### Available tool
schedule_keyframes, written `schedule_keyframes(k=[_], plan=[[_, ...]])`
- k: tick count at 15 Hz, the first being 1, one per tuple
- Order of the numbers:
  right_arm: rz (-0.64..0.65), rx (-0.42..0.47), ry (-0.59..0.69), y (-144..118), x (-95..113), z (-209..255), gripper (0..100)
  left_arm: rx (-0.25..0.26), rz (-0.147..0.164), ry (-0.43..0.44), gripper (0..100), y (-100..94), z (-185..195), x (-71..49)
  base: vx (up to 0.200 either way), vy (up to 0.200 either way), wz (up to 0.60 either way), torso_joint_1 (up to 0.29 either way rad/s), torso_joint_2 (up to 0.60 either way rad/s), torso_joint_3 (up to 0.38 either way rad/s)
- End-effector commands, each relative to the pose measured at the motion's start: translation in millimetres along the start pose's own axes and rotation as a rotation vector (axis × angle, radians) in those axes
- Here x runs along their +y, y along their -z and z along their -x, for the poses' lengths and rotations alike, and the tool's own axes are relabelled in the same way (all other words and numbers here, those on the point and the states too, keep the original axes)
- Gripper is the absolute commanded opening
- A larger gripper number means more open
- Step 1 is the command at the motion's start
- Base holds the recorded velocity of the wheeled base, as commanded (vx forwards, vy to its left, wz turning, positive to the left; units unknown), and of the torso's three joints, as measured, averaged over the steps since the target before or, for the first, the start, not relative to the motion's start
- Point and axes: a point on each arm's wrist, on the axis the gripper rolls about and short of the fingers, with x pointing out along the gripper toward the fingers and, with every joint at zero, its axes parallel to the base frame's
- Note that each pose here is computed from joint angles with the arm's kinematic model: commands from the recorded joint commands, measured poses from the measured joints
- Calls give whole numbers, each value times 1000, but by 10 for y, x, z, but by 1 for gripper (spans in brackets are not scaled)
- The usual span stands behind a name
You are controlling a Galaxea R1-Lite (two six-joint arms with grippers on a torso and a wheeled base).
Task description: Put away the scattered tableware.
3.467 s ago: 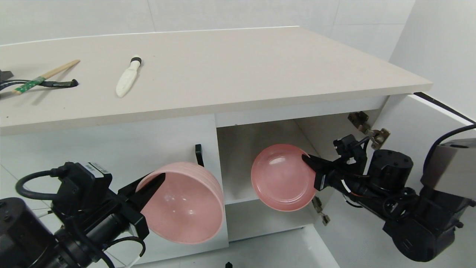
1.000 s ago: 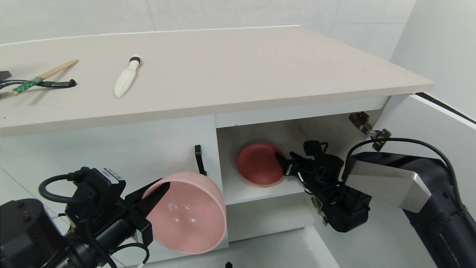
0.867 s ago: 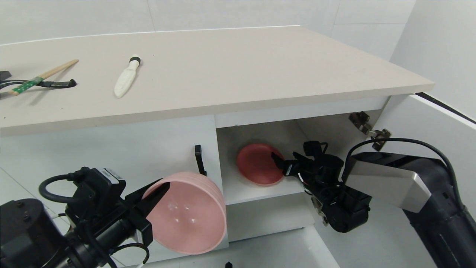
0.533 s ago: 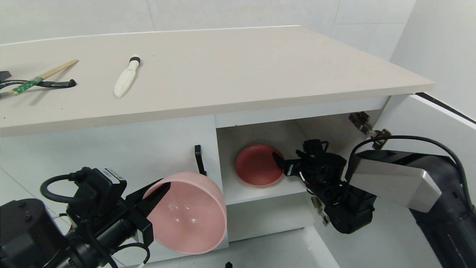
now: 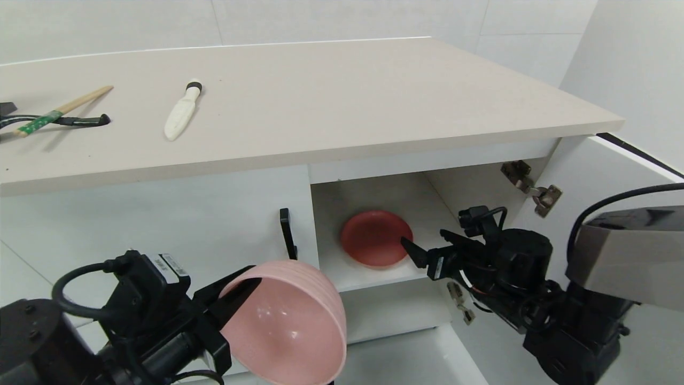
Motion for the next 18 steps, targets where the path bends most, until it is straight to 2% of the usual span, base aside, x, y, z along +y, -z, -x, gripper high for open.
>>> schedule_keyframes(k=[1,3,5,7,8,9,10,11,13,15,16,18], plan=[[7,-51,-79,-301,230,535,100,-41,-18,65,0,-62,25,-116,0,0,0,0,0,0],[6,-67,-82,-376,224,709,100,-49,-72,80,0,-66,-37,-168,0,0,0,0,0,0],[5,-66,-72,-394,190,829,100,-85,-106,77,0,-161,-162,-279,0,0,0,0,0,0],[0,-58,-29,-394,79,919,100,-115,-100,25,0,-241,-460,-413,0,0,0,0,0,0],[0,-58,-29,-394,79,919,100,-115,-100,25,0,-241,-460,-413,0,0,0,0,0,0],[-4,-68,-6,-422,20,956,100,-106,-109,32,0,-205,-565,-520,0,0,0,0,0,0],[7,-97,5,-484,-7,1010,100,-77,-134,62,0,-135,-629,-680,0,0,0,0,0,0],[84,-81,35,-459,-69,1043,100,-65,-139,67,0,-107,-657,-754,0,0,0,0,0,0],[215,-70,102,-459,-208,1063,100,-56,-140,39,0,-90,-735,-805,0,0,0,0,0,0],[242,-101,114,-526,-226,1050,100,-50,-128,-62,0,-97,-906,-879,0,0,0,0,0,0],[243,-132,113,-587,-215,1063,100,-30,-122,-136,0,-67,-1001,-920,0,0,0,0,0,0],[243,-181,107,-684,-191,1073,100,-13,-121,-194,0,-17,-1127,-982,0,0,0,0,0,0]])
